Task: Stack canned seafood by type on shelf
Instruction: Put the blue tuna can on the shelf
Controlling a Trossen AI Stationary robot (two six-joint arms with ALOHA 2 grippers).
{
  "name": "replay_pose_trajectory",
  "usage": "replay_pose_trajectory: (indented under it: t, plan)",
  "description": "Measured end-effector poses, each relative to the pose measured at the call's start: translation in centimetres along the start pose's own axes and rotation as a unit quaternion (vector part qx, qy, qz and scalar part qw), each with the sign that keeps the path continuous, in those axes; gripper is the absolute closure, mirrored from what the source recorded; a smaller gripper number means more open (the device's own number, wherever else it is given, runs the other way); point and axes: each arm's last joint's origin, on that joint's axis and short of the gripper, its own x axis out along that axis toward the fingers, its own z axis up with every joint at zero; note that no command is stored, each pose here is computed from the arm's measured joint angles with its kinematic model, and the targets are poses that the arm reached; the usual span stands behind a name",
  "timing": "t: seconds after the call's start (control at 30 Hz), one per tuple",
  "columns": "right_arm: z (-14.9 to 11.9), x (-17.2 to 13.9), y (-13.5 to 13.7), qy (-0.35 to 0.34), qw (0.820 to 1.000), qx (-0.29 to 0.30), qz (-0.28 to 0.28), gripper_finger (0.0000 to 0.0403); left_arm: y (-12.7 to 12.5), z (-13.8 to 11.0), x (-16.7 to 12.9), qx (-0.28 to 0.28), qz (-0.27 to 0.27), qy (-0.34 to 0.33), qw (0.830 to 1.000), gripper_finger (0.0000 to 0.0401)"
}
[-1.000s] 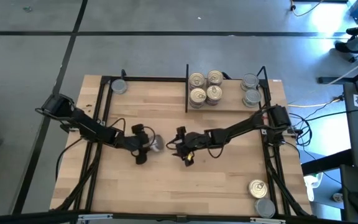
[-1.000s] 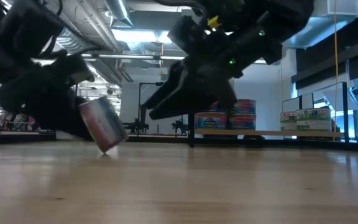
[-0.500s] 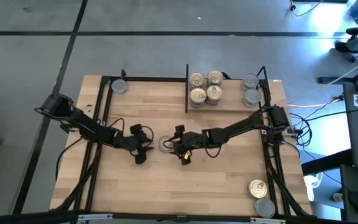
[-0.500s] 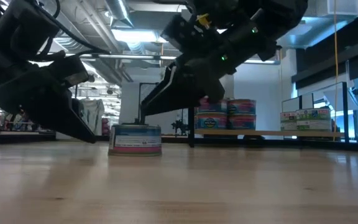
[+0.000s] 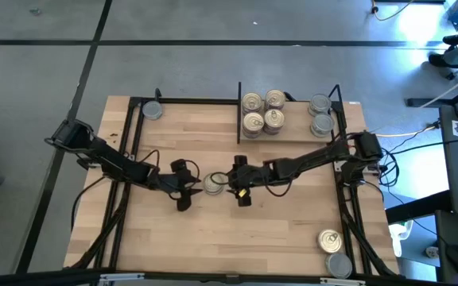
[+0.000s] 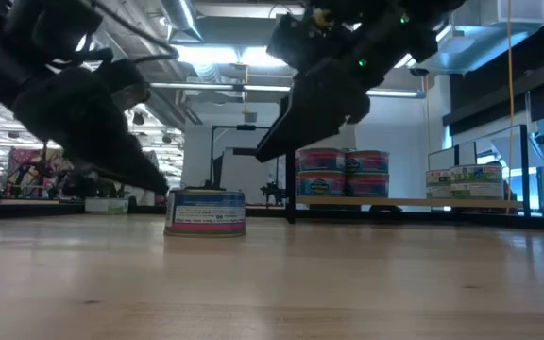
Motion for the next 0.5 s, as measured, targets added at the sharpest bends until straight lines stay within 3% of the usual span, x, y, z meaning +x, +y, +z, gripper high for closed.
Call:
replay_pose_trajectory:
  t: [0.27, 0.37, 0.5]
  plan:
    - [-3.0, 1.1, -1.2, -0.018, 0.999, 0.047, 0.013, 0.0125, 0.5, 0.8, 0.4, 0.016, 0.014, 0.003, 1.000, 0.0161]
    - [-3.1, 1.2, -1.6, -0.058, 0.995, 0.072, 0.021, 0.0125, 0.6, 0.9, 0.6, 0.017, -0.006, 0.010, 1.000, 0.0130]
    - [-3.7, 1.7, -1.7, -0.059, 0.993, 0.092, 0.039, 0.0125, 0.7, 1.0, 0.6, 0.019, -0.022, 0.017, 0.999, 0.0105]
